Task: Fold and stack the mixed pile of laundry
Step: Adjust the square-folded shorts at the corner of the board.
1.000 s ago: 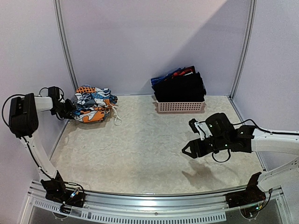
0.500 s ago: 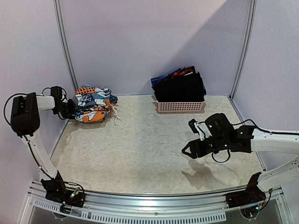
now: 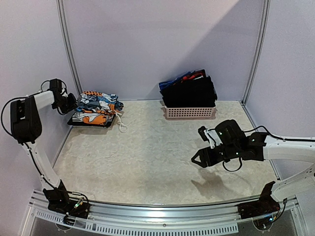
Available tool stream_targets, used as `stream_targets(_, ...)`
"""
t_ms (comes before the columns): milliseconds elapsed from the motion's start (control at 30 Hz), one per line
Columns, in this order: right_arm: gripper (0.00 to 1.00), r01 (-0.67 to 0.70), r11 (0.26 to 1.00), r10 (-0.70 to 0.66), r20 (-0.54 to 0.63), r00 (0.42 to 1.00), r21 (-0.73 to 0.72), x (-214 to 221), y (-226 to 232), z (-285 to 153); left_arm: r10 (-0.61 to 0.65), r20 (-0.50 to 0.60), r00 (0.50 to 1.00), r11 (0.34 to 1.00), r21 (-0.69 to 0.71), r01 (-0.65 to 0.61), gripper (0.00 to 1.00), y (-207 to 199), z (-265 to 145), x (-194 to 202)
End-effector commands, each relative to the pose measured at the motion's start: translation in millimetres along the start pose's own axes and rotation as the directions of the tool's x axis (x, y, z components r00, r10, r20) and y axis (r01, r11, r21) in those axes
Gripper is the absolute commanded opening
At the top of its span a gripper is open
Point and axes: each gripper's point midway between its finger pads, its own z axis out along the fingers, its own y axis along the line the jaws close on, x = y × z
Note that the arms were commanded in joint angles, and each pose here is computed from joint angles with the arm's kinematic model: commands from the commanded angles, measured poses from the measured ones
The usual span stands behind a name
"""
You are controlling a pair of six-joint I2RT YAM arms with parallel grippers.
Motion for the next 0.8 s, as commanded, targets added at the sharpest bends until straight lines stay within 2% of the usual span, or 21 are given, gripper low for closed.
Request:
stream_targets(0,0.62,0.013,1.000,-0.013,-0.003,1.000,0.005,-1.0,1.4,3.5,-0.019,-0.043,0.999,0.999,-0.052,0.017,0.00,28.3,11.8,0.8)
stream_targets(133,0.62,0.012,1.000,-0.012,-0.009,1.000,0.006,0.1,1.0,4.8,-0.036,-0.055,0.998,0.996,-0.079,0.032,0.04,44.9,20.7,-2.6)
stream_targets(300,0.62,0.012,1.000,-0.012,-0.011,1.000,0.010,-0.2,0.2,5.7,-0.036,-0.050,0.998,0.998,-0.044,0.034,0.44,39.6,19.2,-3.2)
stream_targets(433,0.62,0.015,1.000,-0.015,-0.016,1.000,0.011,0.8,0.2,6.6,0.000,-0.001,1.000,0.998,-0.056,0.000,0.67,27.1,-4.9,-8.9)
stream_targets(767,0.63,0.015,1.000,-0.015,0.006,1.000,0.012,-3.6,1.2,1.0,0.186,0.182,0.965,0.963,-0.228,-0.143,0.89,-15.6,-94.5,-4.5)
